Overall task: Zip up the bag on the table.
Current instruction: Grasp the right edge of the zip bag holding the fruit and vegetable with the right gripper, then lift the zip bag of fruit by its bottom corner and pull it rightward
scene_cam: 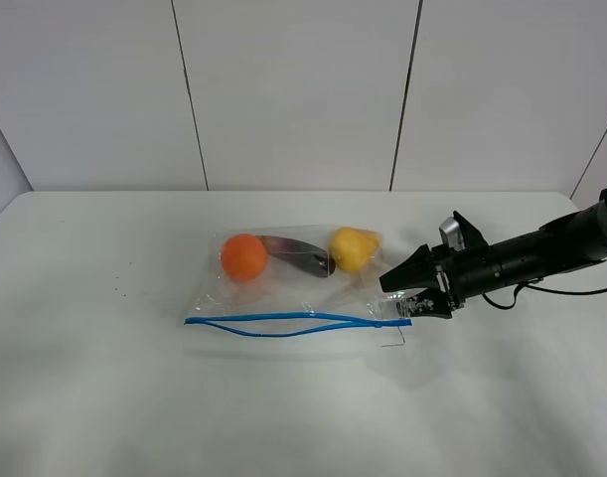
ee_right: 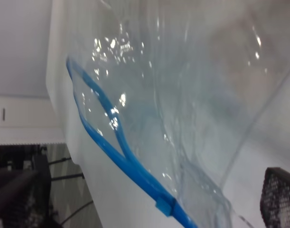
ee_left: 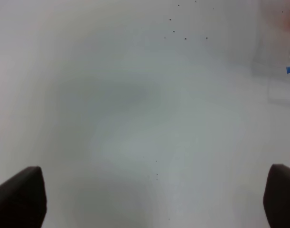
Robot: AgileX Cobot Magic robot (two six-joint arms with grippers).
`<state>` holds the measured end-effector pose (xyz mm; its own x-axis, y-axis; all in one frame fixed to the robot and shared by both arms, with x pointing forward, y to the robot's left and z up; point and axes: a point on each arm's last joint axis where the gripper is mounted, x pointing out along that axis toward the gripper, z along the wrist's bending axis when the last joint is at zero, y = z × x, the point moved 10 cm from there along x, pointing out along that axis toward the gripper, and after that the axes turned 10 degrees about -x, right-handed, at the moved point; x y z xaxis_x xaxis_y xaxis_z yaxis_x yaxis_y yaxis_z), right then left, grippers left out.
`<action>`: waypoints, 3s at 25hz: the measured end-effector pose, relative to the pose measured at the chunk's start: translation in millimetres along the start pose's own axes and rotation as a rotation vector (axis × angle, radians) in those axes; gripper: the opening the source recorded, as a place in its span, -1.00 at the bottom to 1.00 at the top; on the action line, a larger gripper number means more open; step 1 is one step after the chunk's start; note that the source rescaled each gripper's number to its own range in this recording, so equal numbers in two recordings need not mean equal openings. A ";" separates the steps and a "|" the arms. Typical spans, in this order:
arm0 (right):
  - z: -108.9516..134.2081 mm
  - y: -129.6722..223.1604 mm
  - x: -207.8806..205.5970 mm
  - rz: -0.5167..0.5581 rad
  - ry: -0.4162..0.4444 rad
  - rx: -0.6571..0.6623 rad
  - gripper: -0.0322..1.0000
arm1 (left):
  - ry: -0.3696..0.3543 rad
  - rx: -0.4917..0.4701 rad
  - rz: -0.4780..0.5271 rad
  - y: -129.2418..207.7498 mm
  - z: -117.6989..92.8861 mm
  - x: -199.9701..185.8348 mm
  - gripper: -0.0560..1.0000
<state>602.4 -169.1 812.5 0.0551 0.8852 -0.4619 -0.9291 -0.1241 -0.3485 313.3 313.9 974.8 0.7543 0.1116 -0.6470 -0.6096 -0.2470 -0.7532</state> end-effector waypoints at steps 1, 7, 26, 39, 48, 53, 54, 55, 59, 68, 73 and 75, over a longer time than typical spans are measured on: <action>0.2 -1.0 0.0 -0.005 -0.001 0.002 1.00 | 0.000 0.000 0.000 0.0 0.0 0.0 0.90; 1.8 -4.1 2.1 -0.019 -0.004 0.006 1.00 | 0.000 0.000 0.000 0.0 0.0 0.0 0.90; 11.4 -6.7 20.9 0.073 0.022 -0.034 1.00 | 0.000 0.000 0.000 0.0 0.0 0.0 0.90; 12.1 -6.5 20.9 0.074 0.019 -0.032 0.45 | 0.000 0.000 0.000 0.0 0.0 0.0 0.90; 11.6 -5.0 20.7 0.082 0.022 -0.025 -0.33 | -0.001 0.000 0.000 0.0 0.2 0.0 0.90; 11.3 -4.2 20.7 0.087 0.024 -0.019 -0.53 | -0.001 0.000 0.000 0.0 0.2 0.0 0.90; 11.3 -4.2 20.7 0.087 0.024 -0.019 -0.61 | -0.001 0.000 0.000 0.0 0.2 0.0 0.90; 11.3 -4.2 20.7 0.087 0.024 -0.019 -0.68 | -0.001 0.000 0.000 0.0 0.2 0.0 0.90; 11.0 -3.4 20.6 0.091 0.025 -0.021 -0.88 | -0.001 0.000 0.000 0.0 0.2 0.0 0.90; 5.1 0.0 20.1 0.109 0.055 -0.034 -0.94 | -0.001 0.000 0.000 0.0 0.2 0.0 0.90; 3.3 1.3 19.8 0.116 0.064 -0.039 -0.94 | -0.001 0.000 0.000 0.0 0.2 0.0 0.90; 3.5 1.3 19.8 0.117 0.063 -0.039 -0.94 | -0.001 0.000 0.000 0.0 0.2 0.0 0.90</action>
<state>601.0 -150.1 805.8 -0.0285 0.8340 -0.5510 -0.9157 -0.2428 -0.3202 313.2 314.1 974.8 0.7541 0.1126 -0.6470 -0.6096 -0.2466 -0.7534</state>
